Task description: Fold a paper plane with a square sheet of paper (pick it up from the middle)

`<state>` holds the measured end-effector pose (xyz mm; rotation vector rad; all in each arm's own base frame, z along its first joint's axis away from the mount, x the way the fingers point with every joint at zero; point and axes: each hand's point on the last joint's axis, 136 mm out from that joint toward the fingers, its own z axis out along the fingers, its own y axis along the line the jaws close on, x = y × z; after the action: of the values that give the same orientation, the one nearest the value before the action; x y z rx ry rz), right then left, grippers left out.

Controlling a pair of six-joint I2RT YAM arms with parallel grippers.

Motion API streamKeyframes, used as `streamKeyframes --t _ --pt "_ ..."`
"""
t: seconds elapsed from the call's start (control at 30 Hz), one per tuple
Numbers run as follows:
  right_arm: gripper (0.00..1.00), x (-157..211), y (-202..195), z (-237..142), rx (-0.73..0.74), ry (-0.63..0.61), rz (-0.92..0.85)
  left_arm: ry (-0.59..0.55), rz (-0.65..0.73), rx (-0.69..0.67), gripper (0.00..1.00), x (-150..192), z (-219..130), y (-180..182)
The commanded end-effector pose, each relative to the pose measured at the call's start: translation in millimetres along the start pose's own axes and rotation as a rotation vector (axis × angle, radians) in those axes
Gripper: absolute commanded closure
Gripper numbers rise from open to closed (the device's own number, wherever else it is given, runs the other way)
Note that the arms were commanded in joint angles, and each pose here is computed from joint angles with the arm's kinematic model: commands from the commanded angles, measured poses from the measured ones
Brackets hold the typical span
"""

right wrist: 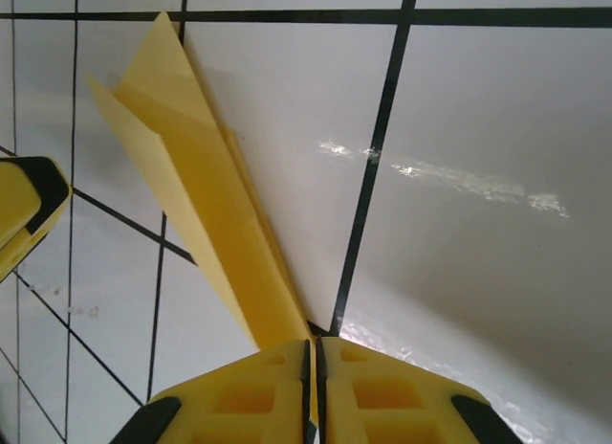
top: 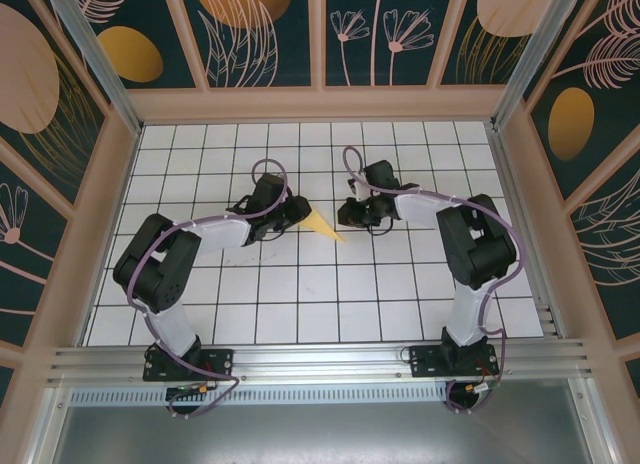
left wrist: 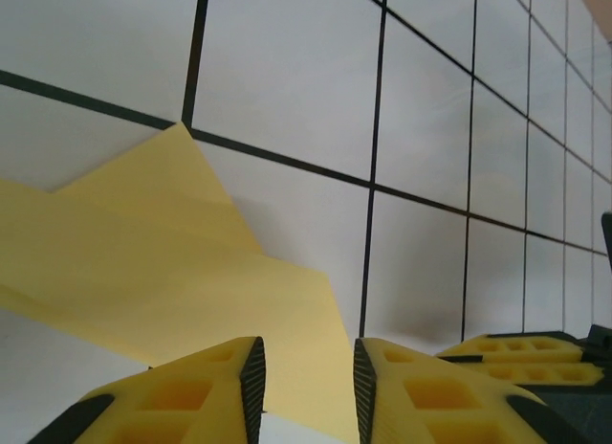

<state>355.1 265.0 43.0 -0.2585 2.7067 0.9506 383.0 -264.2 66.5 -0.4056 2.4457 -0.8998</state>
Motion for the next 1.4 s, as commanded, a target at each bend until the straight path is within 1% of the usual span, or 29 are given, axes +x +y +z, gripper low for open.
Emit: streamKeyframes --t 0.0,0.13,0.23,0.4,0.47,0.6,0.67,0.73,0.87,0.9,0.97,1.07,1.23,1.27,1.37 --pt "0.9 4.4 -7.0 11.6 0.036 0.035 0.018 0.013 -0.02 -0.037 0.63 1.0 5.4 -2.5" --pt "0.92 9.3 -0.8 19.8 0.017 0.068 -0.004 0.037 -0.024 -0.051 0.58 5.2 10.0 -3.8" --pt "0.9 13.9 12.6 21.1 -0.035 0.084 -0.037 0.052 -0.028 -0.062 0.55 8.1 11.8 -3.7" --pt "0.78 20.7 24.8 21.3 -0.055 0.091 -0.088 0.077 -0.045 -0.1 0.49 14.8 12.5 4.6" --pt "0.75 24.1 25.0 23.4 -0.049 0.098 -0.096 0.083 -0.051 -0.112 0.48 17.2 11.7 8.1" --pt "0.71 26.7 25.2 24.9 -0.037 0.099 -0.107 0.084 -0.062 -0.119 0.48 19.7 8.9 11.7" --pt "0.7 27.3 22.3 26.0 -0.021 0.1 -0.105 0.08 -0.071 -0.114 0.5 20.8 6.4 11.8" --pt "0.69 26.9 21.1 25.8 -0.013 0.098 -0.103 0.072 -0.085 -0.11 0.55 20.5 4.2 12.0" --pt "0.69 22.5 23.3 23.2 -0.012 0.08 -0.101 0.06 -0.11 -0.076 0.73 18.0 1.9 5.0" --pt "0.68 19.5 25.0 20.8 -0.014 0.067 -0.101 0.074 -0.119 -0.095 0.78 25.9 1.9 15.5" --pt "0.68 11.8 28.3 14.3 -0.008 0.033 -0.099 0.067 -0.13 -0.089 0.84 25.4 -0.3 15.5" --pt "0.64 -7.5 30.4 -4.0 0.02 -0.061 -0.087 0.043 -0.121 -0.077 0.89 20.0 -6.8 9.4" --pt "0.56 -40.0 23.2 -53.5 0.073 -0.278 -0.04 0.022 -0.065 0.0 1.0 10.5 -14.2 -11.9" --pt "0.55 -44.6 19.1 -63.5 0.086 -0.319 -0.025 0.008 -0.044 0.046 1.0 5.3 -22.5 -25.9" --pt "0.5 -54.4 3.7 -96.8 0.107 -0.44 0.043 0.01 0.028 0.141 1.0 -0.3 -27.1 -52.0"
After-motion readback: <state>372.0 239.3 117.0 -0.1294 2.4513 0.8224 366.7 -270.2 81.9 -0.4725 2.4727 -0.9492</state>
